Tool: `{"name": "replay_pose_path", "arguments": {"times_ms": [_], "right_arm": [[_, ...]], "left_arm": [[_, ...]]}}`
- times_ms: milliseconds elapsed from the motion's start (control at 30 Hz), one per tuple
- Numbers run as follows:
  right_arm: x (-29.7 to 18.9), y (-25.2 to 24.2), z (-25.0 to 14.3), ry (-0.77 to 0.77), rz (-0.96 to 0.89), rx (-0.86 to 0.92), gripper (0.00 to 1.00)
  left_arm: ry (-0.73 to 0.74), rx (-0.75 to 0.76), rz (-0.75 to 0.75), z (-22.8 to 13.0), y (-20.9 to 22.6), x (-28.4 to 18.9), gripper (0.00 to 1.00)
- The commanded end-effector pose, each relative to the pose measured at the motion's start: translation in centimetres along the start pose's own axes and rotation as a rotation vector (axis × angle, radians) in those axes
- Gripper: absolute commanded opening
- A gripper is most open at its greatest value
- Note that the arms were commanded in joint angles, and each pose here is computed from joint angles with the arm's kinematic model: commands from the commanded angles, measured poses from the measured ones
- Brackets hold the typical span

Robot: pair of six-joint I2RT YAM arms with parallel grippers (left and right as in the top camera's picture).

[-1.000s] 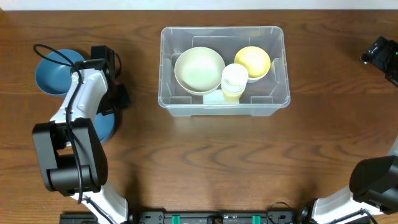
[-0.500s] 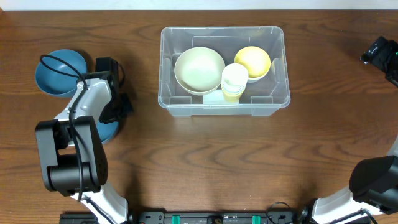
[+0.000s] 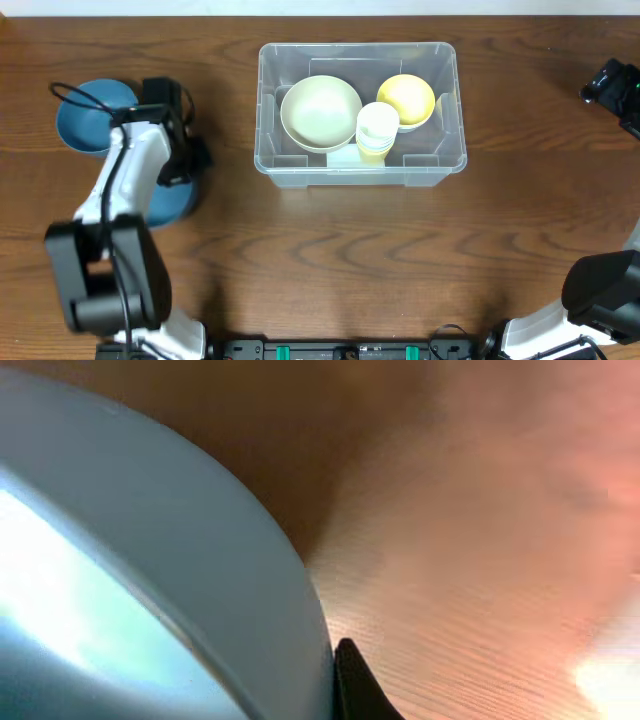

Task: Pack container
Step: 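Grasp the front blue bowl rim with the left gripper and lift, then lower the blue bowl into the cream bowl and release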

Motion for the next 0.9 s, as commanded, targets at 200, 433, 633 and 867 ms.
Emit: {"name": "replay_pose_path", "arguments": {"times_ms": [200,433,633,867], "right_arm": [[-0.3,-0.2,0.3,-0.016,-0.003,0.001,0.99],[-0.3,-0.2,0.3,-0.016,-0.003,0.002,0.99],[-0.3,-0.2,0.3,-0.016,-0.003,0.001,0.99],[-0.3,-0.2,0.3,-0.016,-0.003,0.001,0.99]], "left_arm": [[-0.518,0.464,-0.223,0.7,-6.9,-15.3,0.06],[-0.660,0.849,-0.300,-2.1,-15.3,-17.3,0.06],[-0.712,1.032,-0.235,-3.4,-21.1,-15.4,0.06],[-0.638,1.161,-0.256,-5.2,-25.5,-11.2,0.06]]}}
Point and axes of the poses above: each gripper's point midway between its finger pads, its own x axis out along the fingers, its own y axis along the line the jaws close on, z = x × y, the point moved 7 cm from there along -x, back along the fingers, and after that the axes turned 7 degrees about x, right-handed, at the moved point
